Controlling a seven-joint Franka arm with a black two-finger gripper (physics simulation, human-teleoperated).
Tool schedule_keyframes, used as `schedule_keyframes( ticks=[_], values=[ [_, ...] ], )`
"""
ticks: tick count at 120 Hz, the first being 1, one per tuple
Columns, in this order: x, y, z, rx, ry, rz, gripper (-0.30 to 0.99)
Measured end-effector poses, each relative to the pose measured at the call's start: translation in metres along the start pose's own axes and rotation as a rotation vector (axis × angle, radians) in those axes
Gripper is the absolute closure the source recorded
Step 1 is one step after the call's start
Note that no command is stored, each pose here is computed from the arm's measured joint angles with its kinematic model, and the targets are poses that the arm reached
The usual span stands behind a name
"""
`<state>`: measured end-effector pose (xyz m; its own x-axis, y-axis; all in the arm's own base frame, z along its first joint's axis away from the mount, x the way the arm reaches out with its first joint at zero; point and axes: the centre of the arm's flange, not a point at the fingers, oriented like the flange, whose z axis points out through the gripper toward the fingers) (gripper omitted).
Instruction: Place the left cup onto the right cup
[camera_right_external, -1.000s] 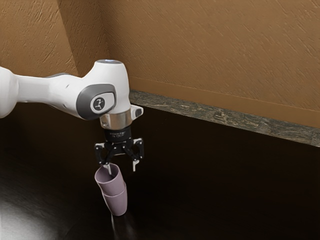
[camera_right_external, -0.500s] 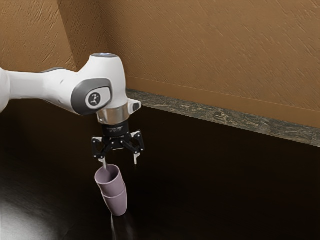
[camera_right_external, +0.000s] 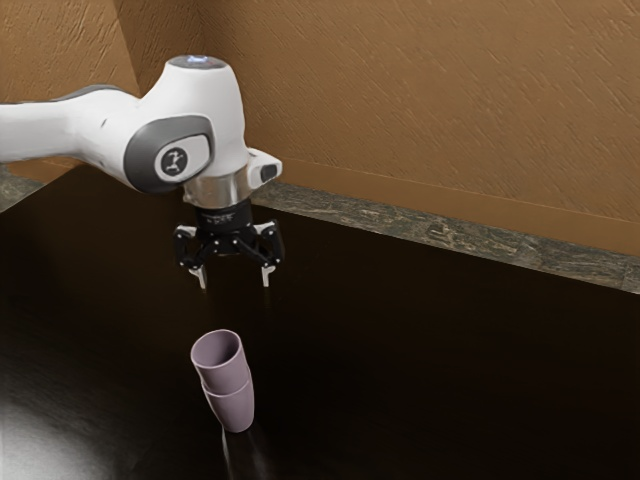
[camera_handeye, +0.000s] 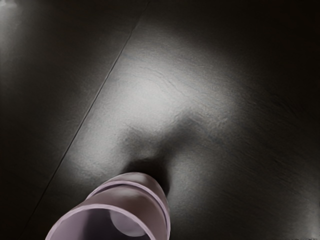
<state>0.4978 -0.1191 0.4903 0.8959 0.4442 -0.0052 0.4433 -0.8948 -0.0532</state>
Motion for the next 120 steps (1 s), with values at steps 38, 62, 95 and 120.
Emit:
schedule_keyframes(
  ticks=[38,62,95,120],
  values=[
    [0.02,-0.02,-0.018,-0.018,0.032,0.177,0.0],
    [0.044,-0.033,-0.025,0.001,0.057,0.307,0.0],
    [0.081,-0.046,-0.038,0.035,0.07,0.469,0.0],
    [0.089,-0.049,-0.055,0.046,0.064,0.575,0.0]
  ],
)
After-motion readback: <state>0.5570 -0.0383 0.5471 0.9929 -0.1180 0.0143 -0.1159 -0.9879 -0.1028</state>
